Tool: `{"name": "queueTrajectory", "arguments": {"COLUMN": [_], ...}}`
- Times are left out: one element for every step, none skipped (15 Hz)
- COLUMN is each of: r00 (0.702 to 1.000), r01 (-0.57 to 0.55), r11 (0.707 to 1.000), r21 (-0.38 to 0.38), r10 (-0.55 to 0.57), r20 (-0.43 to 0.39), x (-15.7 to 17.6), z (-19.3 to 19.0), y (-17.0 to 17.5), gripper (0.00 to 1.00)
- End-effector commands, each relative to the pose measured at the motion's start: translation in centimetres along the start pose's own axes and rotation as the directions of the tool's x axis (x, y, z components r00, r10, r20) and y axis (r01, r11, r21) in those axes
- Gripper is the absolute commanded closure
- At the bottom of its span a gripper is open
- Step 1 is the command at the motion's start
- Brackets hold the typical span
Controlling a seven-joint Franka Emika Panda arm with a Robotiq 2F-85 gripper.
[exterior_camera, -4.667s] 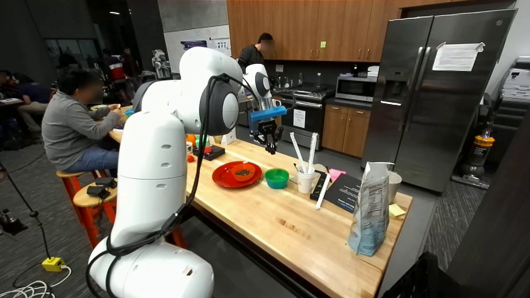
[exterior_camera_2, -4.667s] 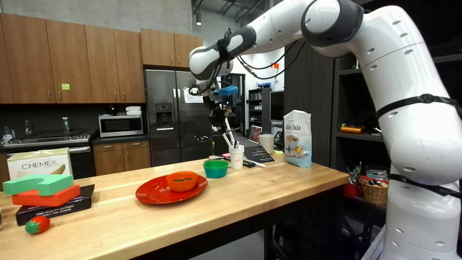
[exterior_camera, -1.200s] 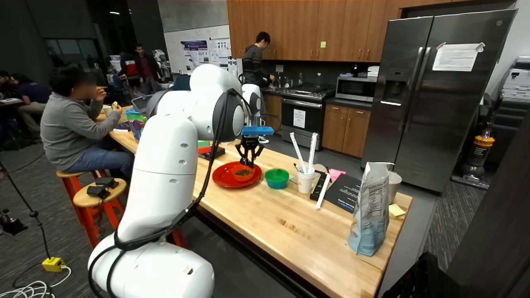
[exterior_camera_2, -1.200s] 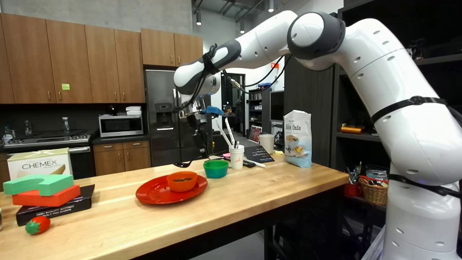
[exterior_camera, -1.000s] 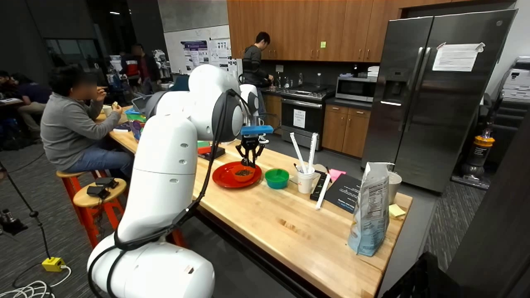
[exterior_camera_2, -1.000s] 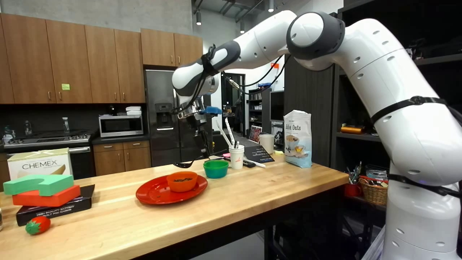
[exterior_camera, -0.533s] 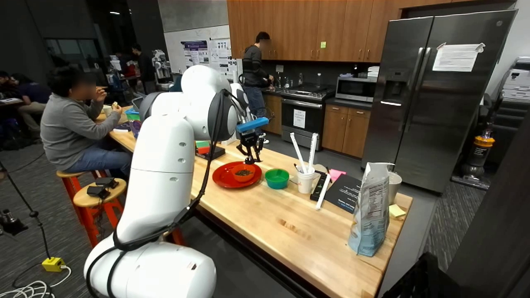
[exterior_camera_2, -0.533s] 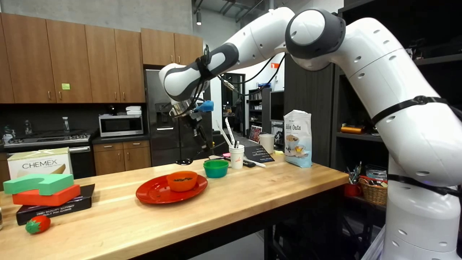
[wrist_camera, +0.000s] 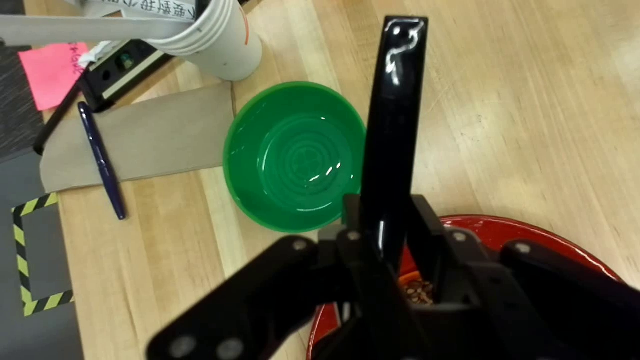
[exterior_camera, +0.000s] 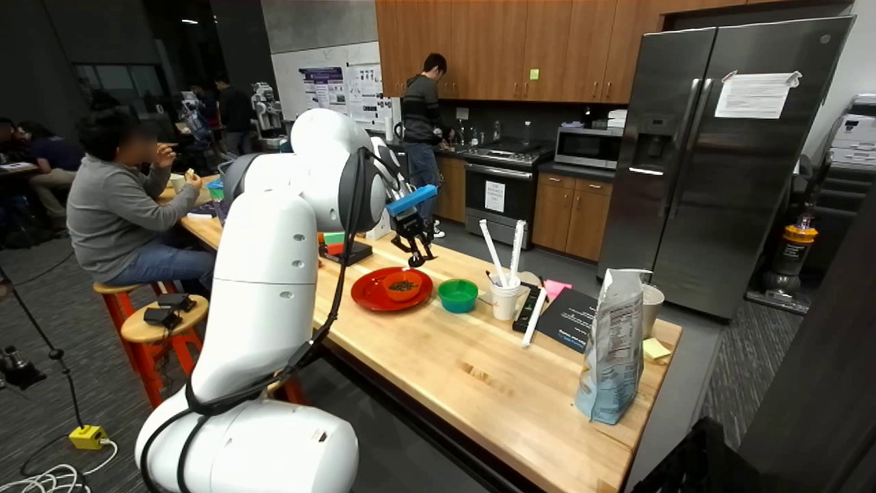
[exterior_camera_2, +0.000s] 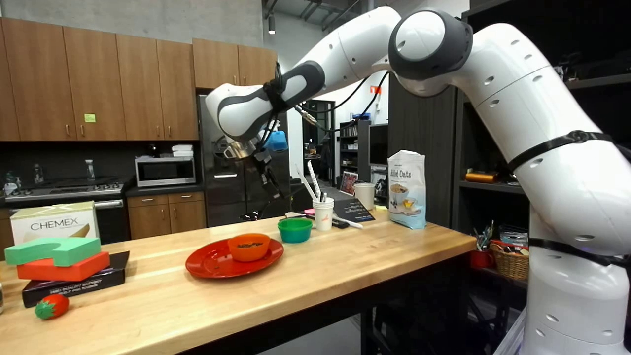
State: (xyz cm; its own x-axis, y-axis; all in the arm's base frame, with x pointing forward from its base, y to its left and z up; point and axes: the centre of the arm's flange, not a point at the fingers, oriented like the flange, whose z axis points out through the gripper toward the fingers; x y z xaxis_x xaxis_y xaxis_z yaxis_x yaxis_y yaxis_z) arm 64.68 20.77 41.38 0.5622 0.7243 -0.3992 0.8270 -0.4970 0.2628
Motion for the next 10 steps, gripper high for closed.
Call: {"name": "queueTrajectory", "arguments": {"r00": [1.000,1.000,1.000,1.000,0.999,0.999,1.000,1.000,1.000,1.000], "r01": [-0.001,-0.002,-0.010,-0.011,-0.011,-0.014,0.000,-0.001,-0.002,-0.003], "r11": [1.000,1.000,1.000,1.000,1.000,1.000,1.000,1.000,1.000,1.000], "r21": [0.000,0.000,-0.013,-0.016,-0.016,-0.019,0.005,0.006,0.007,0.007], "r10": [0.001,0.002,0.011,0.011,0.011,0.015,0.000,0.001,0.002,0.002], "r20": [0.001,0.001,0.023,0.029,0.032,0.036,0.011,0.014,0.016,0.017], "x": [-0.03,-0.06,-0.14,-0.11,-0.02,0.43,0.18,0.31,0.43,0.54], "z": [0.03,0.06,0.25,0.35,0.44,0.59,0.59,0.76,0.89,0.95], "y": [0.04,0.08,0.19,0.19,0.19,-0.17,-0.06,-0.13,-0.21,-0.31], "gripper": [0.75,0.94,0.94,0.94,0.94,0.94,0.75,0.75,0.75,0.75]}}
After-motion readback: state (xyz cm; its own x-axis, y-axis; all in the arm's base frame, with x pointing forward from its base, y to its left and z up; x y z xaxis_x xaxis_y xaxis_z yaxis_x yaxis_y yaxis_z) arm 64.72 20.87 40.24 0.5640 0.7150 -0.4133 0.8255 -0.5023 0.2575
